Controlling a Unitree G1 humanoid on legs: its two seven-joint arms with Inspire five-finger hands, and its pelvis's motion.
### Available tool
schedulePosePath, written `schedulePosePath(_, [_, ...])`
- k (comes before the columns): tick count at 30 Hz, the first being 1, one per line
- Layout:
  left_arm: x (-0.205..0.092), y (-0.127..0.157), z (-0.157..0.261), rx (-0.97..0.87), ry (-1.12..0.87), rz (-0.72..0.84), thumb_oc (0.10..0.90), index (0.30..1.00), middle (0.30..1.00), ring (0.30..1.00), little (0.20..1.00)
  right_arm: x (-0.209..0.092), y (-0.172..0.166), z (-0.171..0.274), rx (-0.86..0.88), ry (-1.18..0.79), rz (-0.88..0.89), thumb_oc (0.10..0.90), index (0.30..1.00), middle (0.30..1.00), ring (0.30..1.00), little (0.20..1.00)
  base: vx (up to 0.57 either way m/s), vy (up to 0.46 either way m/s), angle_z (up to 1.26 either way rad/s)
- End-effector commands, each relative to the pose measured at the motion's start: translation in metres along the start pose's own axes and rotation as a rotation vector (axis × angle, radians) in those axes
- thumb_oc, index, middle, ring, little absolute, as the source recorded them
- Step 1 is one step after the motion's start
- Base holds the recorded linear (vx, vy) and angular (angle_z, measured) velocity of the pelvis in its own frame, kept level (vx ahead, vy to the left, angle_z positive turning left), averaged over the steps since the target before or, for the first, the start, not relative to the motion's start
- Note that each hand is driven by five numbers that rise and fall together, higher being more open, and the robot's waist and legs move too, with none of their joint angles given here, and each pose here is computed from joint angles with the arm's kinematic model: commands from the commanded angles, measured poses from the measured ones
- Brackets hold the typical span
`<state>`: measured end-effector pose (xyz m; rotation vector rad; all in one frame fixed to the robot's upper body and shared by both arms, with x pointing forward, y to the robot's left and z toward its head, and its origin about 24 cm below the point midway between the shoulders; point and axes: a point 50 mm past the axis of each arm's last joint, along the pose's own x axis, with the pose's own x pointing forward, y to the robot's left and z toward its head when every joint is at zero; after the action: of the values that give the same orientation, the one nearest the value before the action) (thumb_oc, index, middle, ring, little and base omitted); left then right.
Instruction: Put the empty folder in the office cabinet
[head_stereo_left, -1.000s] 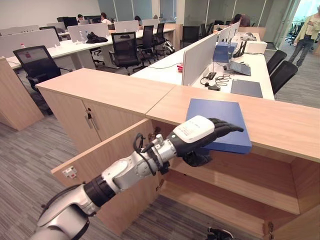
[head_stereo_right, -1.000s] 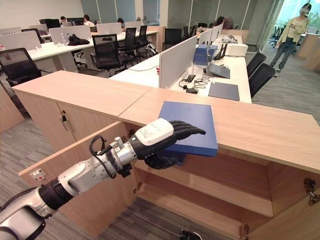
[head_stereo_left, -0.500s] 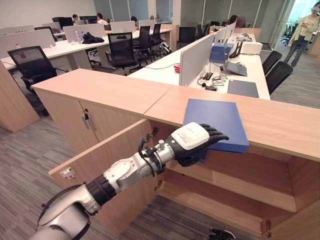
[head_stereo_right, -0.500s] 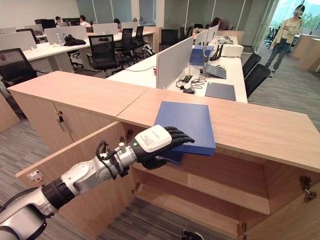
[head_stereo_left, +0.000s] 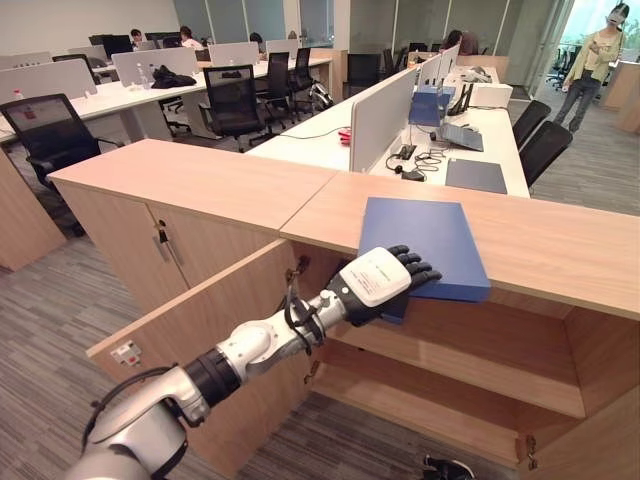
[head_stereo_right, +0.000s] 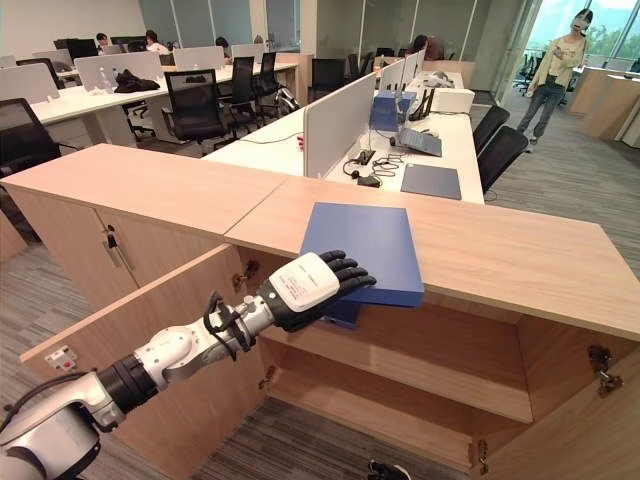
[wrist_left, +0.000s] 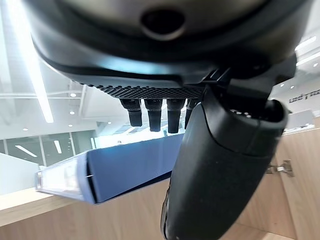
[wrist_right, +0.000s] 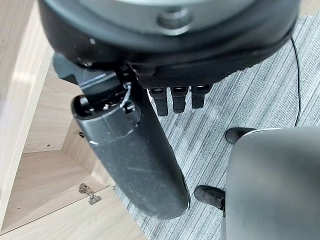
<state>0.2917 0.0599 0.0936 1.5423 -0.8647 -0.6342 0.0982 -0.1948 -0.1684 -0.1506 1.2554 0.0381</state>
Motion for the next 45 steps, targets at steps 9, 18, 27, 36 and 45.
schedulePosePath(9, [0.032,0.071,-0.050,0.163,0.154,0.304,0.800,0.900,0.900,0.900,0.900,-0.001,-0.004,-0.009,-0.045,0.016,-0.016,0.800,0.900,0.900,0.900,0.900,0.00,0.000,0.00])
schedulePosePath(18, [0.028,0.073,-0.058,0.190,0.197,0.333,0.747,0.820,0.820,0.820,0.820,-0.002,-0.007,-0.014,-0.043,0.027,-0.026,0.800,0.900,0.900,0.900,0.900,0.00,0.001,-0.02])
schedulePosePath(27, [0.024,0.068,-0.064,0.168,0.242,0.329,0.400,0.300,0.300,0.300,0.300,-0.003,-0.007,-0.016,-0.041,0.028,-0.025,0.800,0.900,0.900,0.900,0.900,0.00,0.000,0.00])
schedulePosePath(36, [0.021,0.065,-0.066,0.137,0.269,0.327,0.400,0.300,0.300,0.300,0.300,-0.003,-0.006,-0.017,-0.036,0.031,-0.019,0.800,0.900,0.900,0.900,0.900,0.00,0.000,0.00])
schedulePosePath(45, [0.020,0.112,-0.004,-0.403,-0.113,0.339,0.400,0.300,0.300,0.300,0.300,-0.005,-0.013,-0.026,-0.002,0.051,-0.040,0.800,0.900,0.900,0.900,0.900,0.00,0.003,0.00])
